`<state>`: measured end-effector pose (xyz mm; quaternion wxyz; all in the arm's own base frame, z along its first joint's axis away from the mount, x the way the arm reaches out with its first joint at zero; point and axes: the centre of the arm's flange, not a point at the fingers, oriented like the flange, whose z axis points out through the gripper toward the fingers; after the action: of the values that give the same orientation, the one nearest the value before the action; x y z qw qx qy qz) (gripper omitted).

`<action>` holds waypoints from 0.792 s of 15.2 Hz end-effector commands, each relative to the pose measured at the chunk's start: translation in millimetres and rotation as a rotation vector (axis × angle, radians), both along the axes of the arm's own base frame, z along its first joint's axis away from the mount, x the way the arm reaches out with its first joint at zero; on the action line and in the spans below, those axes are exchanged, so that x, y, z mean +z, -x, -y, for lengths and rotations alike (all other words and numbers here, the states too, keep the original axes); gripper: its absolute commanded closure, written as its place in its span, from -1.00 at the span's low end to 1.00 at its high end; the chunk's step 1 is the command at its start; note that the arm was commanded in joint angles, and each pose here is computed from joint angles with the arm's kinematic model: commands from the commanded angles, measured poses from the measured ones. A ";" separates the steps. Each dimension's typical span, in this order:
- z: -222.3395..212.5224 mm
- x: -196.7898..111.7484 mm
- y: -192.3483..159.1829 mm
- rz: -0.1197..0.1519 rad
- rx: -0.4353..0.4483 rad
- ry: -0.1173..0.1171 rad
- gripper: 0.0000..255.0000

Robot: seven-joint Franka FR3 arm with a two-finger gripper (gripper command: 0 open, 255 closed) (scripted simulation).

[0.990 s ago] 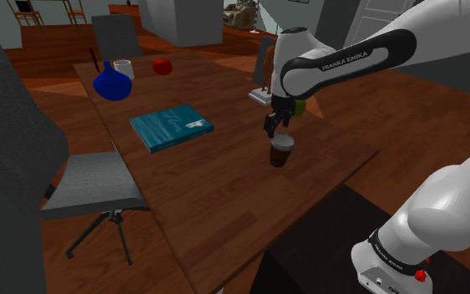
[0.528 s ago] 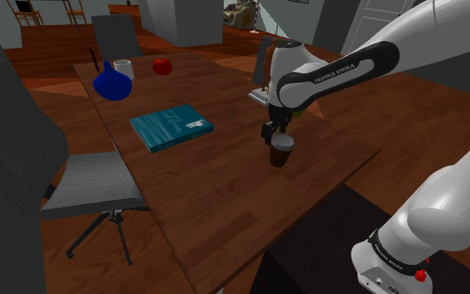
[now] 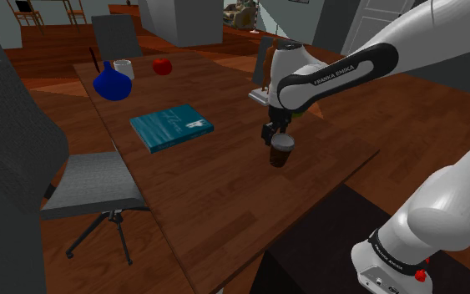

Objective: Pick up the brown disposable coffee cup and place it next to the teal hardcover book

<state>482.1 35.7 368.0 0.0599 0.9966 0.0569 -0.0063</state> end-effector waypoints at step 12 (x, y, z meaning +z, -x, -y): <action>0.0 10.5 0.0 0.000 0.000 0.000 1.00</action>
<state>482.3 35.9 373.9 0.0599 0.9966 0.0569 -0.0061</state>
